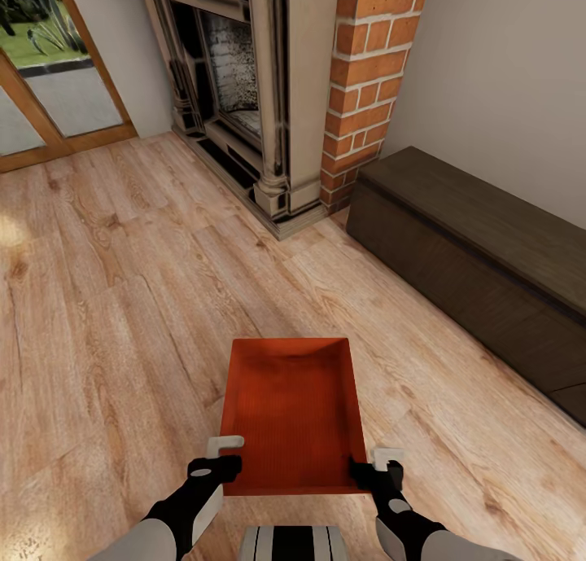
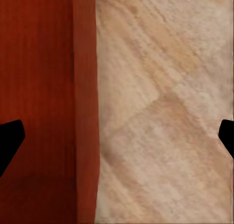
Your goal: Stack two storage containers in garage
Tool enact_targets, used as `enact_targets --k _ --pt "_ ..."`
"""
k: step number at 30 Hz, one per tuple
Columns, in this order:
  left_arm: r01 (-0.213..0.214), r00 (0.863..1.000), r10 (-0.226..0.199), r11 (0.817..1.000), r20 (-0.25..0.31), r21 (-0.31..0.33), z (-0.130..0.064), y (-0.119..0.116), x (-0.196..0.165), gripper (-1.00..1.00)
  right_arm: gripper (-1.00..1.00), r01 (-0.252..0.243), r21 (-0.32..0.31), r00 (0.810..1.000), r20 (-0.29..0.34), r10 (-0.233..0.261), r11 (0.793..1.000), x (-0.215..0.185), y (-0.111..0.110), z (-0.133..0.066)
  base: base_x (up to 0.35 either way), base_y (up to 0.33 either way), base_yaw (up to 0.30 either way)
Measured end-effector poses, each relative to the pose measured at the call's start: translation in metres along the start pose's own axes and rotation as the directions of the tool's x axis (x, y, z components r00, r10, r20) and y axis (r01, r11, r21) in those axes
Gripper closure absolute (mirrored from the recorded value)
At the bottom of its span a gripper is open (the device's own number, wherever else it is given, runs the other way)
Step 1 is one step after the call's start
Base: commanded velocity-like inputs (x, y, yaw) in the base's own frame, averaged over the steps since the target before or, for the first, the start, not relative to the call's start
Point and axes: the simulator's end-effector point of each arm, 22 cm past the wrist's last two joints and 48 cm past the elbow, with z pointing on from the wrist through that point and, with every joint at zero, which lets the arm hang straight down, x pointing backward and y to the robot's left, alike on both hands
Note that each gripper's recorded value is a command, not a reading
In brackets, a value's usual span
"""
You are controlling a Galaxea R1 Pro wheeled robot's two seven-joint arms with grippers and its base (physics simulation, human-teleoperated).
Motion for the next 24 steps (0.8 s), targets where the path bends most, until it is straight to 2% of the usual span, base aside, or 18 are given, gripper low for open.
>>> enact_targets --k 8,24 --pt "0.001 1.0 -0.001 1.0 0.003 0.0 0.0 0.0001 -0.0014 -1.0 -1.0 0.003 0.006 1.0 0.0 -0.003 1.0 0.0002 -0.0048 0.0005 0.0 0.0 0.0" --pt "0.001 1.0 -0.001 1.0 0.005 0.0 -0.0001 0.0 -0.0022 -1.0 -1.0 0.013 -0.008 1.0 0.002 -0.013 1.0 -0.0005 0.003 -0.0002 0.0 0.0 0.0"
